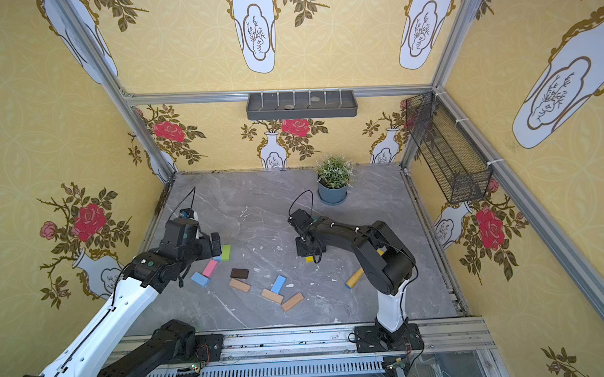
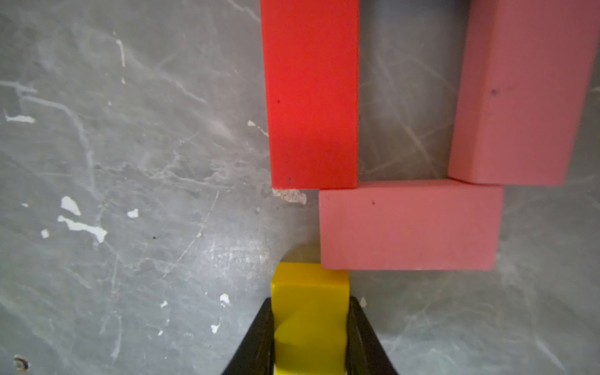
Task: Assemble the number 8 with building blocks
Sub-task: Assemble the building block at the center of the board.
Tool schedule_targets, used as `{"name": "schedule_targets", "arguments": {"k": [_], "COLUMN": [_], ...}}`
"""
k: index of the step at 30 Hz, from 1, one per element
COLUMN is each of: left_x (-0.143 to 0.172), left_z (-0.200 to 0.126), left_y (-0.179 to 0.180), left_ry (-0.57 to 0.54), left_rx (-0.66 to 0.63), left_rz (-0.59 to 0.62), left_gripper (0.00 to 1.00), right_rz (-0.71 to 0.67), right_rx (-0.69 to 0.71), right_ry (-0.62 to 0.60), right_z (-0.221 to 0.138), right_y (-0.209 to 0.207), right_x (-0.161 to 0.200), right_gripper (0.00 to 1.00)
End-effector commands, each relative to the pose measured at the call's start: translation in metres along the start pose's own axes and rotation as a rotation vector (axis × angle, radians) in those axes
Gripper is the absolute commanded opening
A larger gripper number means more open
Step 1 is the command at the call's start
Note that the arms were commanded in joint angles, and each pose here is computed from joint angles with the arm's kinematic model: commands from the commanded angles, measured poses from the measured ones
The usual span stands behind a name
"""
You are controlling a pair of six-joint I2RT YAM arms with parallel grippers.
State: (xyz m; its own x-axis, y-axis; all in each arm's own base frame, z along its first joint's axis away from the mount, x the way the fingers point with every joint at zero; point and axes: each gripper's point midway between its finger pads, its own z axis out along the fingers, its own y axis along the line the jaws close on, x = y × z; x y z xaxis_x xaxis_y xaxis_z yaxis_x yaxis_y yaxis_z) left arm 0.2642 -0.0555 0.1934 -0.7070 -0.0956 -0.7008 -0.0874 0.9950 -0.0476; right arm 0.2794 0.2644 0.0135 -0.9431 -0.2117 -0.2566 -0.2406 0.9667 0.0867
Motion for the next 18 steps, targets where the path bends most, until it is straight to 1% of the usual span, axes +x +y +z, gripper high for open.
{"name": "schedule_targets", "arguments": {"k": [1,18], "left_x": [0.0000,-0.0001], "left_z": [0.0014,0.0011], "left_y": [-0.0013,-0.0012], "left_ry": [-0.002,-0.003], "left_rx": [0.008,0.008], "left_rz": [-0.002,-0.001], "left_gripper": [1.00,1.00], "right_rz": [0.006,0.016], "right_rx": [0.036,0.038], "right_ry": [0.018,0.010], "right_z": [0.0061,0.0051], "right_y": [-0.0091,-0.0113], "right_x": [0.0050,0.0039], "right_gripper": [0.26,0.26]}}
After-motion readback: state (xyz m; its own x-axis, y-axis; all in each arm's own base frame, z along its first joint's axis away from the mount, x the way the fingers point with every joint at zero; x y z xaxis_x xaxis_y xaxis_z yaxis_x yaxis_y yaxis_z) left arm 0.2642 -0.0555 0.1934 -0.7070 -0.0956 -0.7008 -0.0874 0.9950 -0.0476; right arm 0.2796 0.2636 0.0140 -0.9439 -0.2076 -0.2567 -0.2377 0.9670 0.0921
